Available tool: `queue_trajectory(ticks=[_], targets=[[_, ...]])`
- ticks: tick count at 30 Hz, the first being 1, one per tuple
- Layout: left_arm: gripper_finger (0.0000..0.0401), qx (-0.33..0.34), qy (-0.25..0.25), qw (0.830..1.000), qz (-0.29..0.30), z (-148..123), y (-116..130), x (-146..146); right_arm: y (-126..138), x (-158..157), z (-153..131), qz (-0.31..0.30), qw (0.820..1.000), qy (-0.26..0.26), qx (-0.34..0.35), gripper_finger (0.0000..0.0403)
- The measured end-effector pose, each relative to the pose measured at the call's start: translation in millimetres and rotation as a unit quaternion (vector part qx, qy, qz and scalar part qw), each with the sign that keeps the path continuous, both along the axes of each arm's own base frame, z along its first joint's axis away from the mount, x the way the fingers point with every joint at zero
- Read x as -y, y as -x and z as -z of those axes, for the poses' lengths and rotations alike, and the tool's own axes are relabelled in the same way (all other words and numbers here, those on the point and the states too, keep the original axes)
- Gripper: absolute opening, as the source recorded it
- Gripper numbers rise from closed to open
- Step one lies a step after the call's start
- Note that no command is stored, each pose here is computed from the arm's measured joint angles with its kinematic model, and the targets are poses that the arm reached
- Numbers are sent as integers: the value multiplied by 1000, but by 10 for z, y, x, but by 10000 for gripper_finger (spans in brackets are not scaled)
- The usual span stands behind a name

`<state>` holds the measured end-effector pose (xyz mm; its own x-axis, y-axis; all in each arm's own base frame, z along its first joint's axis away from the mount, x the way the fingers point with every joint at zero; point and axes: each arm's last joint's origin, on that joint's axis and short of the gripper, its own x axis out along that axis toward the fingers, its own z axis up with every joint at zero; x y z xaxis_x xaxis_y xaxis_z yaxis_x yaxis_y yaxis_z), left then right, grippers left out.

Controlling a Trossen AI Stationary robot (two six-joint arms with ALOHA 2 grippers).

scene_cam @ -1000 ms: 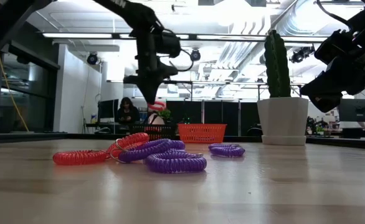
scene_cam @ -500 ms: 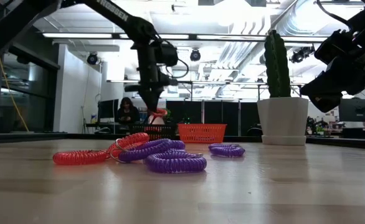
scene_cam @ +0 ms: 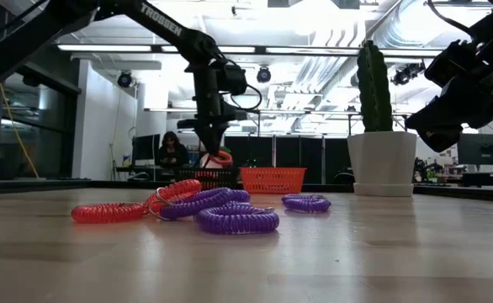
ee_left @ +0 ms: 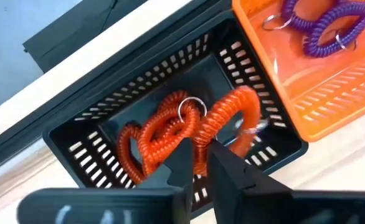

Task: Sort spring keychains into baskets
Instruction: Put the orange spring keychain into the black basket, then put the violet spring keychain into the orange basket

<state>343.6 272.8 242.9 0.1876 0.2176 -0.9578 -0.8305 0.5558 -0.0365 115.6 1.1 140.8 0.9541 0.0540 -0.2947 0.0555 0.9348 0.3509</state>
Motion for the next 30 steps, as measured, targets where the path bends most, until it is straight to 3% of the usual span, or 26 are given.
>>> queue_trajectory(ticks=[8,17,24,30], targets=[[90,-3,3,1000,0,2,6,5,0,0,0,0,1000,0,0,12],[95,-6,19,999,30,-16,-26,104,0,0,0,0,1000,0,0,12],[96,29,53,994,89,-141,-126,357,0,0,0,0,1000,0,0,12],[96,70,72,972,210,-229,-330,718,0,0,0,0,1000,0,0,12]])
